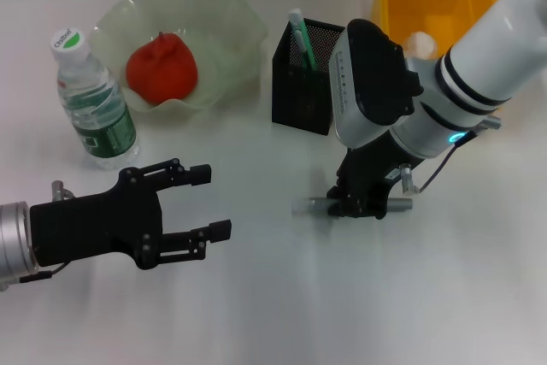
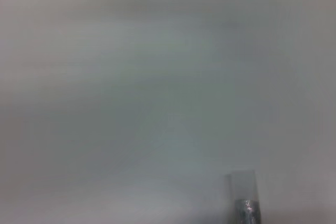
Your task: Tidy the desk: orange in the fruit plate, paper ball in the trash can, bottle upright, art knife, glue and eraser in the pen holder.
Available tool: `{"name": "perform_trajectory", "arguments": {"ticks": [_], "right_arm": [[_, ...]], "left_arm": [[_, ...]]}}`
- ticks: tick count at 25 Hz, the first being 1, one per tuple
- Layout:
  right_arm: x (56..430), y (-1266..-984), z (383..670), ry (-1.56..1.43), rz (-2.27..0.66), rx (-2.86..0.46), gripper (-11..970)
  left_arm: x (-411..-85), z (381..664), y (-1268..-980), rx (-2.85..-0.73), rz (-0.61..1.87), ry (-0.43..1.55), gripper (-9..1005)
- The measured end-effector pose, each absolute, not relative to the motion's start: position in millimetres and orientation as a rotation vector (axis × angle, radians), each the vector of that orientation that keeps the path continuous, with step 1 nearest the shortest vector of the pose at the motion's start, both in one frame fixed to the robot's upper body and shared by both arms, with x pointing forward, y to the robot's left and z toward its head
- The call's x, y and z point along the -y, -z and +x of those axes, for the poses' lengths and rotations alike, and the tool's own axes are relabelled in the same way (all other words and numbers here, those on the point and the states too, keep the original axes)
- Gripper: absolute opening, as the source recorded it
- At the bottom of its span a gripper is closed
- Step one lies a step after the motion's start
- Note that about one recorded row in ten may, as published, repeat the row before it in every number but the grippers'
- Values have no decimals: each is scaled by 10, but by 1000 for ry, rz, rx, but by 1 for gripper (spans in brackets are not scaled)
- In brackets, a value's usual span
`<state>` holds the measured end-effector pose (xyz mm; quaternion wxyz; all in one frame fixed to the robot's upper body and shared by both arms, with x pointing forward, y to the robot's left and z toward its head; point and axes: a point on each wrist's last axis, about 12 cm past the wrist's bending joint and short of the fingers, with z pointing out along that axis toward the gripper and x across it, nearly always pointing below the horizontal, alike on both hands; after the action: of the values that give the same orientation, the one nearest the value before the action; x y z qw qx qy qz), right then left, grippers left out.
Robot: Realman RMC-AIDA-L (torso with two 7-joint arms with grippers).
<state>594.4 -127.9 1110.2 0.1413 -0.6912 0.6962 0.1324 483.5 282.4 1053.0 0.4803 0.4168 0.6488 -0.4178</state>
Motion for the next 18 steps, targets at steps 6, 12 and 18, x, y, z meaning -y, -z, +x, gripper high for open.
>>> {"name": "perform_trajectory", "arguments": {"ticks": [6,12,18], "right_arm": [[1324,-11201,5930,-437,-1915,-1972,149],[1525,-11312,5908,-655,-1716,-1861,148],[1753,-11173,5768,-841,-1481,-1712,147]], "left_arm": [[-2843,4831,-10532,-1584,1018,1014,800],[-2844,4827,-10533,-1579,1017,1011,800],[-2837,4835,-10537,-1574,1004,1011,800]]}}
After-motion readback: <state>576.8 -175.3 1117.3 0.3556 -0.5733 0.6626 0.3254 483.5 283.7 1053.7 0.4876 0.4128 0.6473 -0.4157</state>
